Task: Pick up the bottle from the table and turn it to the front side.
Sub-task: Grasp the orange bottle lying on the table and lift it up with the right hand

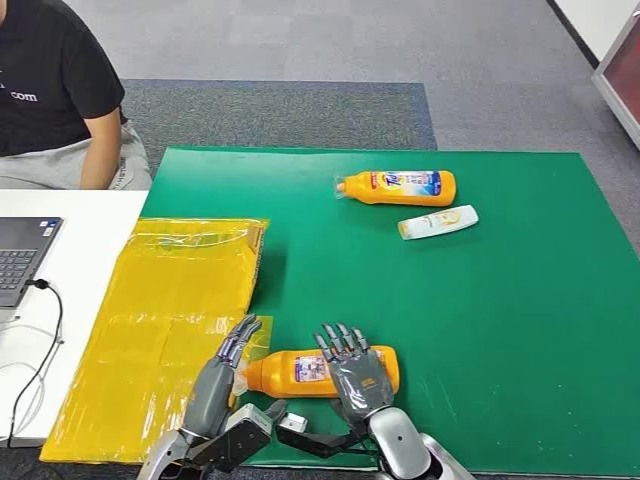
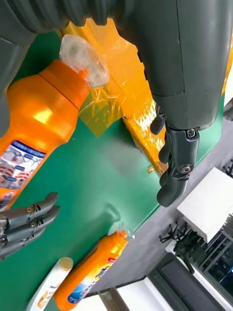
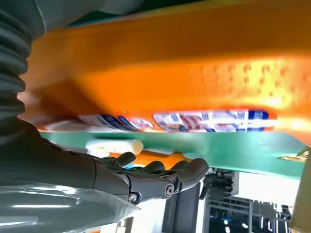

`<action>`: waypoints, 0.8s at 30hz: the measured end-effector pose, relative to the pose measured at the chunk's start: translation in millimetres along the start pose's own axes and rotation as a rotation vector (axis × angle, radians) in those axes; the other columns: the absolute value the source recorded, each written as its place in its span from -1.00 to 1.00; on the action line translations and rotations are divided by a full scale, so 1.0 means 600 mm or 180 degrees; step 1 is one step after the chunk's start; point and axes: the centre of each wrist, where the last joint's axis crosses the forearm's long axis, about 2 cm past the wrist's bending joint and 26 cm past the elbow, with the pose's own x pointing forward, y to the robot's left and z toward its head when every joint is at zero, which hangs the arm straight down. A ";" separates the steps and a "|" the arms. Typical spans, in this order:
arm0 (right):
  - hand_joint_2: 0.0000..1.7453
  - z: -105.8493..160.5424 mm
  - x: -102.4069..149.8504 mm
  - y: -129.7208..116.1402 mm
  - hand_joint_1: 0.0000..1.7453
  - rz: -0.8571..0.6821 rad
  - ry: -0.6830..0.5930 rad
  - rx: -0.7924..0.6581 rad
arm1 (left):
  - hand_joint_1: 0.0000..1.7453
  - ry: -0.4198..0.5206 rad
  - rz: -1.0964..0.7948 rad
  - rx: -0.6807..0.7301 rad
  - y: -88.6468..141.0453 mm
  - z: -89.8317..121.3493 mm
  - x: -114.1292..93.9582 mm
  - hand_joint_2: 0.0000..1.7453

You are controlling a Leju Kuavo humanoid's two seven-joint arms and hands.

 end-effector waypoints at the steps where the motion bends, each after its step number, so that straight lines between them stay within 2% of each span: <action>1: 1.00 -0.002 -0.001 -0.001 -1.00 0.0015 0.0006 0.0006 | -1.00 0.0000 0.0001 0.0001 0.000 0.000 0.000 1.00; 8: 1.00 -0.022 -0.009 -0.005 -1.00 0.0171 0.0095 0.0167 | -1.00 0.0010 0.0003 0.0049 0.001 0.001 0.000 1.00; 9: 1.00 -0.025 -0.010 -0.005 -0.86 0.0183 0.0111 0.0200 | -1.00 0.0015 0.0003 0.0057 0.001 0.001 0.000 1.00; 12: 1.00 -0.033 -0.011 -0.005 0.56 0.0215 0.0154 0.0315 | -1.00 0.0029 0.0009 0.0070 0.001 0.002 0.000 1.00; 13: 1.00 -0.035 -0.012 -0.003 0.92 0.0228 0.0168 0.0361 | -1.00 0.0031 0.0012 0.0073 0.001 0.002 0.000 1.00; 15: 1.00 -0.039 -0.017 0.000 1.00 0.0256 0.0196 0.0452 | -1.00 0.0036 0.0017 0.0077 0.002 0.002 -0.001 1.00; 24: 1.00 -0.063 -0.033 -0.005 1.00 0.0298 0.0256 0.0639 | -1.00 0.0041 0.0028 0.0082 0.002 0.000 0.000 1.00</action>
